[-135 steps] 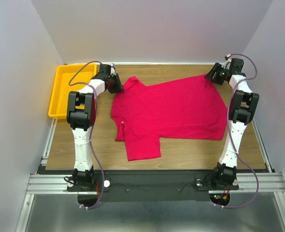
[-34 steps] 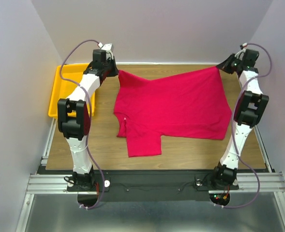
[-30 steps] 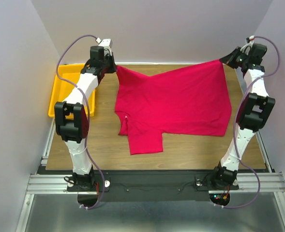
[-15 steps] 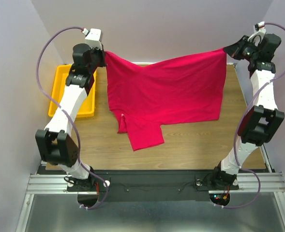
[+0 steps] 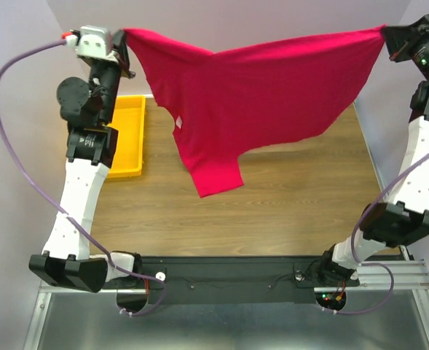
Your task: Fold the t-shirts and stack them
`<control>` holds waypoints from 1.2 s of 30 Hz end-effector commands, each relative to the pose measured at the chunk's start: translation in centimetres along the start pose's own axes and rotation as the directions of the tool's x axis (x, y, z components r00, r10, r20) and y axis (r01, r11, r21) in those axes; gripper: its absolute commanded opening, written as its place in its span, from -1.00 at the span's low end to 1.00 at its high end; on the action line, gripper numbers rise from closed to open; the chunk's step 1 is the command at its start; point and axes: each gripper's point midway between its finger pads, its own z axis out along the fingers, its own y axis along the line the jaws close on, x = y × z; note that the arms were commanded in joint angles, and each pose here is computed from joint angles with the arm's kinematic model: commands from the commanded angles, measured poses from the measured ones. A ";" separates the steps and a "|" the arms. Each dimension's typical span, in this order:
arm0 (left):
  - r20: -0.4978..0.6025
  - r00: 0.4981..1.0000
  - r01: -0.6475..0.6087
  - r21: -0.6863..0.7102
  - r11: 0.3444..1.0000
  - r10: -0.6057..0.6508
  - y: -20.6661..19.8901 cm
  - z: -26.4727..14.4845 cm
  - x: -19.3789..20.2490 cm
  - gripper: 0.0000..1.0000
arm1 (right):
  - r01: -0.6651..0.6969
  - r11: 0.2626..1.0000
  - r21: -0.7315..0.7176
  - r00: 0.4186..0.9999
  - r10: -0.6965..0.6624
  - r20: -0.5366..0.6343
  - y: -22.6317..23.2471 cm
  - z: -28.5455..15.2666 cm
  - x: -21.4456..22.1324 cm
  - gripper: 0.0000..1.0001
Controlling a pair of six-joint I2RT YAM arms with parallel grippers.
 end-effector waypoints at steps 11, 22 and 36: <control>0.579 0.815 0.066 -0.047 0.997 -0.027 1.6 -9.9 -25.6 -1.00 | 0.205 0.933 0.296 0.831 -0.325 0.451 9.5 -12.8 -19.9 -0.99; 0.695 0.718 0.085 -0.021 0.996 -0.047 1.4 -16.6 -31.6 -1.00 | 0.177 0.927 0.332 0.736 -0.348 0.581 15.0 -19.5 -24.3 -0.99; 0.311 0.942 0.127 0.012 0.992 -0.124 -0.2 -7.3 -9.0 -1.00 | 0.004 0.983 0.184 0.983 -0.038 0.181 5.8 -10.5 -2.3 -0.99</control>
